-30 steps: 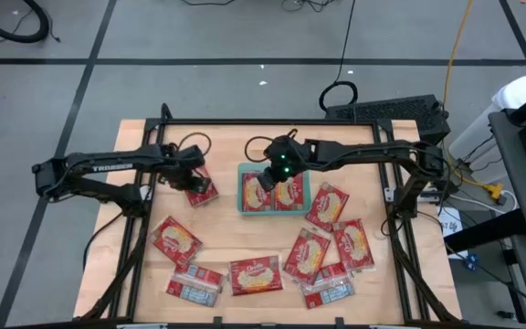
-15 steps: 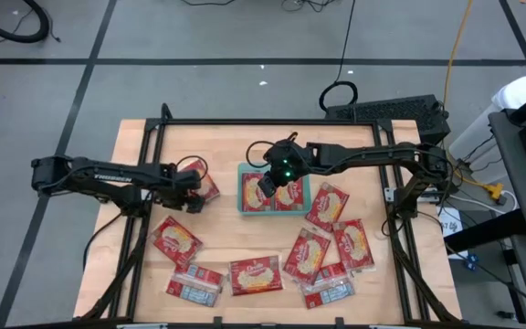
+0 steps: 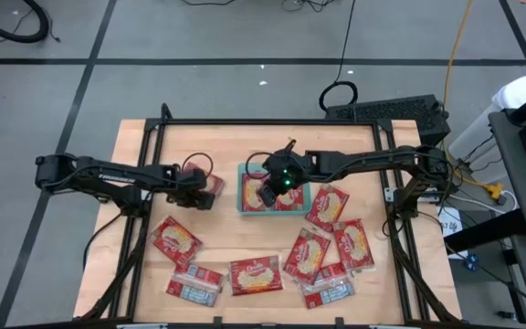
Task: Sort popcorn bags into baskets
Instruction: Put the red popcorn bag into the green bin
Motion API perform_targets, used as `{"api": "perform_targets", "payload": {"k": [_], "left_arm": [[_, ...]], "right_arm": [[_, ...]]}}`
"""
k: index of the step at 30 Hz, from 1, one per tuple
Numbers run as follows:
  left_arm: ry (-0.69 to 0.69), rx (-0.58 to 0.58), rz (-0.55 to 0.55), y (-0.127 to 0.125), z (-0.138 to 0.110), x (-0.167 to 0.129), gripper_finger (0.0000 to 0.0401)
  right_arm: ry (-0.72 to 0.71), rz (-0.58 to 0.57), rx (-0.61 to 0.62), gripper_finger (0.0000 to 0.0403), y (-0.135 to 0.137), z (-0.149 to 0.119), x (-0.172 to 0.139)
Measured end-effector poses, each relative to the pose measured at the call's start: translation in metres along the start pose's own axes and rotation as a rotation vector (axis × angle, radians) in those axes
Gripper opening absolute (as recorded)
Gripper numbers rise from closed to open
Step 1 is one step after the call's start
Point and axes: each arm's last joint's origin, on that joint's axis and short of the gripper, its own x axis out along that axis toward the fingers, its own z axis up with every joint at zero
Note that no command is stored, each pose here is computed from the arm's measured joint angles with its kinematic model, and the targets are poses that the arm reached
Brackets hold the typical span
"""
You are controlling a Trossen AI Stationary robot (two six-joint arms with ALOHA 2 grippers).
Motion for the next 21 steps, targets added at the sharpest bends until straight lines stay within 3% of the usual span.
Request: {"api": "perform_targets", "payload": {"k": [4, 11, 16, 19, 21], "left_arm": [[0.015, -0.084, 0.052, 0.004, 0.003, 0.009, 0.0223], [-0.023, -0.014, 0.072, 0.010, 0.009, 0.008, 0.0186], [-0.146, 0.128, -0.017, 0.000, 0.026, -0.002, 0.0170], [-0.137, 0.239, -0.101, -0.016, 0.032, -0.018, 0.0153], [-0.122, 0.288, -0.059, -0.020, 0.035, -0.026, 0.0140]], "right_arm": [[0.016, -0.009, 0.030, 0.0000, -0.004, -0.003, 0.002], [0.004, 0.011, -0.004, 0.0000, -0.001, -0.003, 0.002], [-0.007, 0.003, -0.036, 0.0000, -0.006, 0.002, 0.001], [-0.017, -0.007, -0.058, 0.0000, -0.011, 0.006, 0.000], [-0.014, -0.007, -0.069, 0.0000, -0.015, 0.009, -0.001]]}}
